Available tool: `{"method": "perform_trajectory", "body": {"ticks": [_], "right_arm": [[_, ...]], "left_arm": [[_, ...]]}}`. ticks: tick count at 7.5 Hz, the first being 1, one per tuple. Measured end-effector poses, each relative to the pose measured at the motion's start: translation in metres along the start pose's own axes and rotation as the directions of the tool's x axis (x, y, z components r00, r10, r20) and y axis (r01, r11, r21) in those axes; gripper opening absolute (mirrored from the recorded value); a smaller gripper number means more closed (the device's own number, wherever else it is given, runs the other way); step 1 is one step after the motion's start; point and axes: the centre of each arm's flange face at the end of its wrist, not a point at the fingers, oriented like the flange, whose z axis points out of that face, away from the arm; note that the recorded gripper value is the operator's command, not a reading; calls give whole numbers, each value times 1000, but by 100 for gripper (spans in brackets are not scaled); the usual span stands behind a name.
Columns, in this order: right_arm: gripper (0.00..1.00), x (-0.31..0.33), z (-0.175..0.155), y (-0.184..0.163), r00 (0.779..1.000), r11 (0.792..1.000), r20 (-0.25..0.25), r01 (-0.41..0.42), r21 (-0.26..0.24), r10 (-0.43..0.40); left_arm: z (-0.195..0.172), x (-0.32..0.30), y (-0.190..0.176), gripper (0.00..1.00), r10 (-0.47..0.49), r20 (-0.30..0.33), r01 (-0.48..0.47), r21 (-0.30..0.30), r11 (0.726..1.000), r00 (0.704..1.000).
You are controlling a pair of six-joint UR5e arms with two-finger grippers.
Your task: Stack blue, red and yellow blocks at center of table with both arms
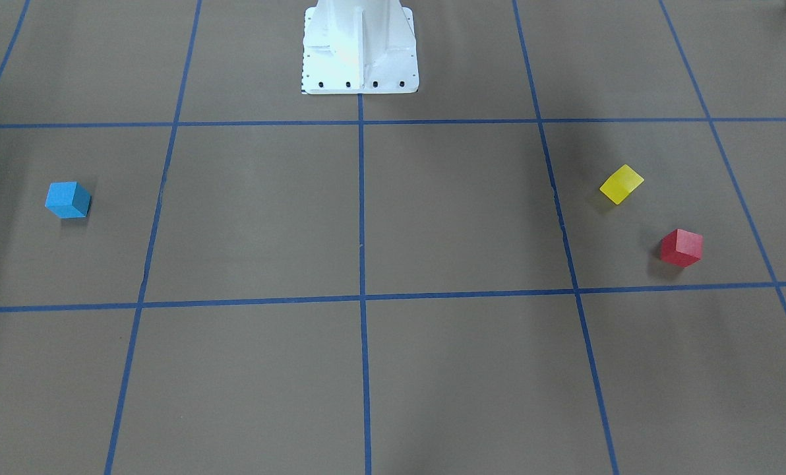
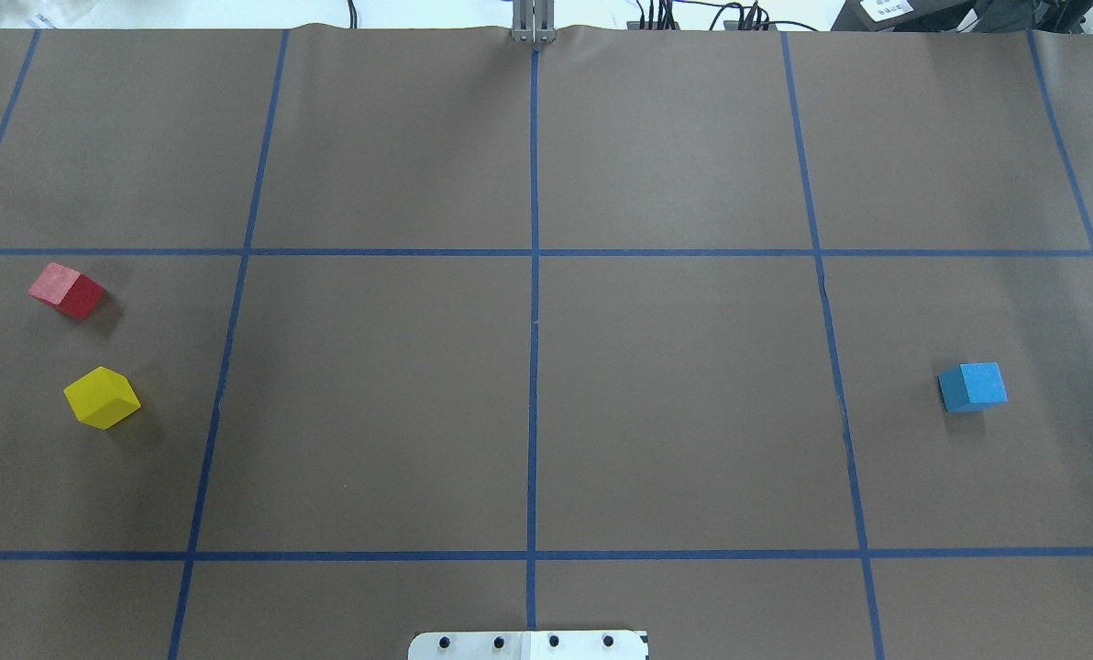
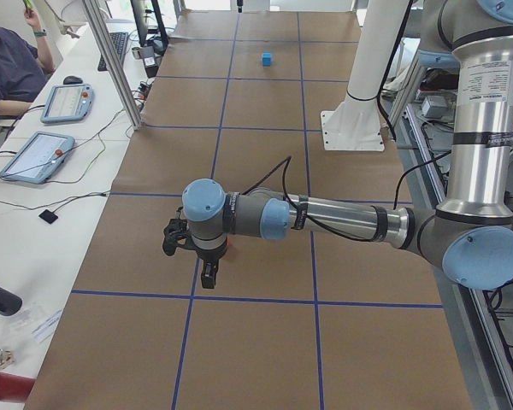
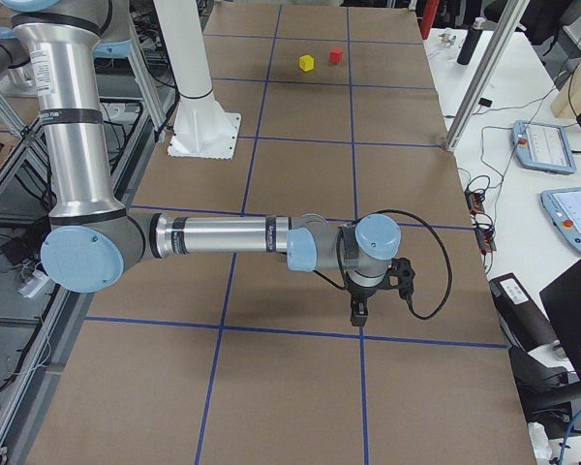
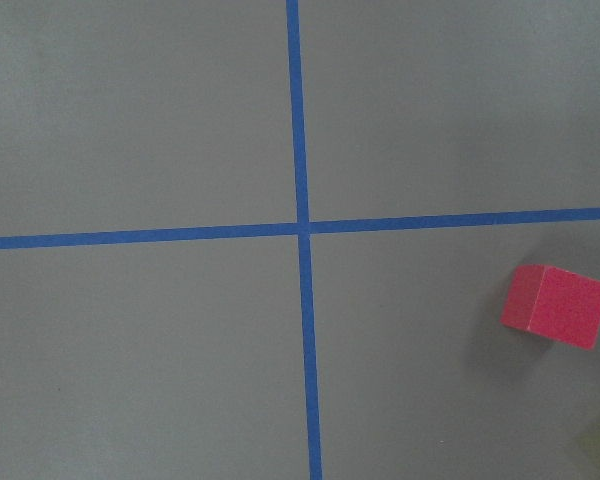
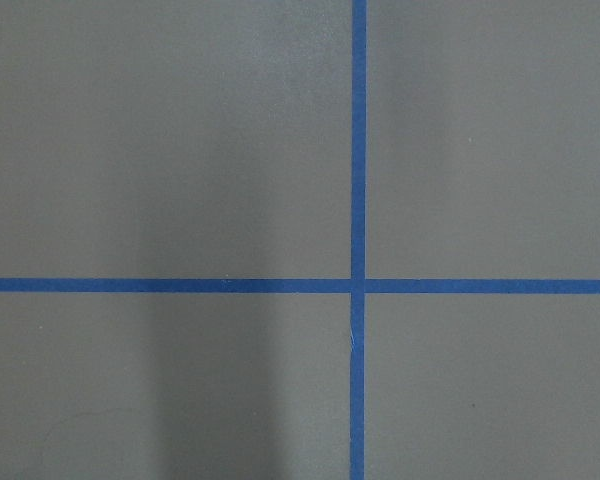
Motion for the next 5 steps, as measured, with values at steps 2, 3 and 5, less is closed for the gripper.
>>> {"method": "perform_trajectory", "body": {"ticks": [2, 3, 5], "right_arm": [[99, 0, 0, 0, 1000, 1000, -2, 3, 1, -3], [99, -1, -1, -1, 1000, 1000, -1, 4, 2, -4], [99, -2, -2, -1, 1000, 1000, 0, 7, 6, -7]], "left_arm": [[0, 1, -1, 100, 2, 1, -2, 1, 1000, 1000], [0, 1, -1, 100, 2, 1, -2, 1, 1000, 1000], [-2, 3, -4, 100, 6, 4, -6, 5, 1000, 1000]]}}
